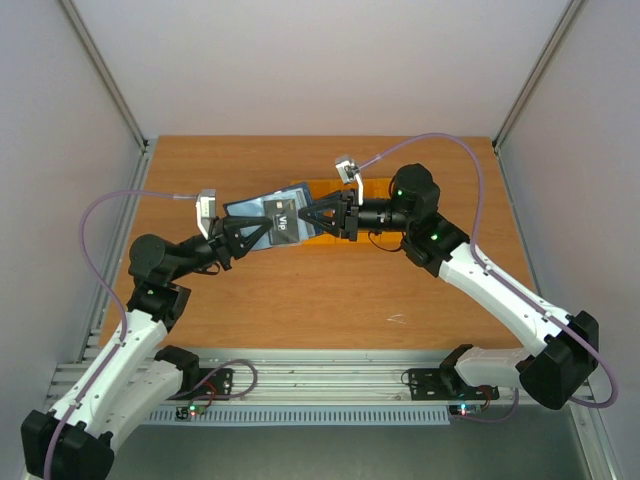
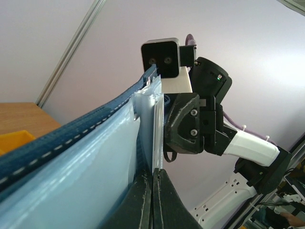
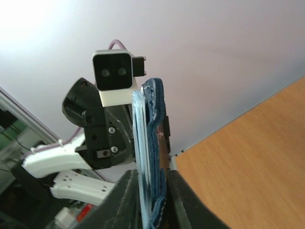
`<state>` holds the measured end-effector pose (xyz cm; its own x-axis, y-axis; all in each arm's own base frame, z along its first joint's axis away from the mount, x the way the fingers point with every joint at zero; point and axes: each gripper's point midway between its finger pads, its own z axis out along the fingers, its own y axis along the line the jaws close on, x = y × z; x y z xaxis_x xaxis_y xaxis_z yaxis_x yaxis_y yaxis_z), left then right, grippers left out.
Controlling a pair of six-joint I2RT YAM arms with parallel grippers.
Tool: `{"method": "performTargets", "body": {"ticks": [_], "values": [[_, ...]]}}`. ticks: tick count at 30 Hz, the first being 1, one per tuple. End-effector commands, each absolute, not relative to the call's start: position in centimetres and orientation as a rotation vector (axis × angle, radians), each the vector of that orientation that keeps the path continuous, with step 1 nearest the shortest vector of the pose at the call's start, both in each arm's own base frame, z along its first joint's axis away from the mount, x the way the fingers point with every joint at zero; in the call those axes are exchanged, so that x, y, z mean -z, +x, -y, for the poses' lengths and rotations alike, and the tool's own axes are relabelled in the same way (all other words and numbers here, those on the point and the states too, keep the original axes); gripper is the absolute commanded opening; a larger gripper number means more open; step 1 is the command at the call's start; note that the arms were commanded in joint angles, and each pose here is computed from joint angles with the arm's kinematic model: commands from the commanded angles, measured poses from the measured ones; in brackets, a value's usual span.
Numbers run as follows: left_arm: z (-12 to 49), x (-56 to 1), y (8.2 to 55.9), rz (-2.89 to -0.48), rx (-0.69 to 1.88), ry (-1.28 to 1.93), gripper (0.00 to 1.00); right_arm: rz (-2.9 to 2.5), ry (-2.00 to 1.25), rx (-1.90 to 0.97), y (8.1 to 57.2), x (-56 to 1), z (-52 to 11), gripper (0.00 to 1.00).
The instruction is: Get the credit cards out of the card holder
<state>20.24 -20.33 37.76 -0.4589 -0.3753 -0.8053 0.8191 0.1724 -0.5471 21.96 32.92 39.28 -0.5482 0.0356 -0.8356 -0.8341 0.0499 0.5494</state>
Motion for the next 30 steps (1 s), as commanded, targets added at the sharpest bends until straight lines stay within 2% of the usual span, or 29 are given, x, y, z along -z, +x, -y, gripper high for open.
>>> {"method": "performTargets", "body": {"ticks": [1, 2, 3, 30], "values": [[19.9, -39.9, 19.5, -1.347, 1.477, 0.483, 0.0, -1.652, -0.825, -1.584, 22.1, -38.9, -33.2, 0.11], [19.9, -39.9, 19.5, -1.348, 1.478, 0.483, 0.0, -1.658, -0.826, -1.578, 22.1, -38.9, -33.1, 0.04], [19.9, -39.9, 19.5, -1.349, 1.477, 0.48, 0.0, -1.653, -0.829, -1.575, 22.0, -39.1, -33.1, 0.02], [19.6, -38.7, 20.8, -1.412, 1.463, 0.397, 0.0, -1.708, -0.67, -1.4, 23.7, -39.8, -27.4, 0.01]]}}
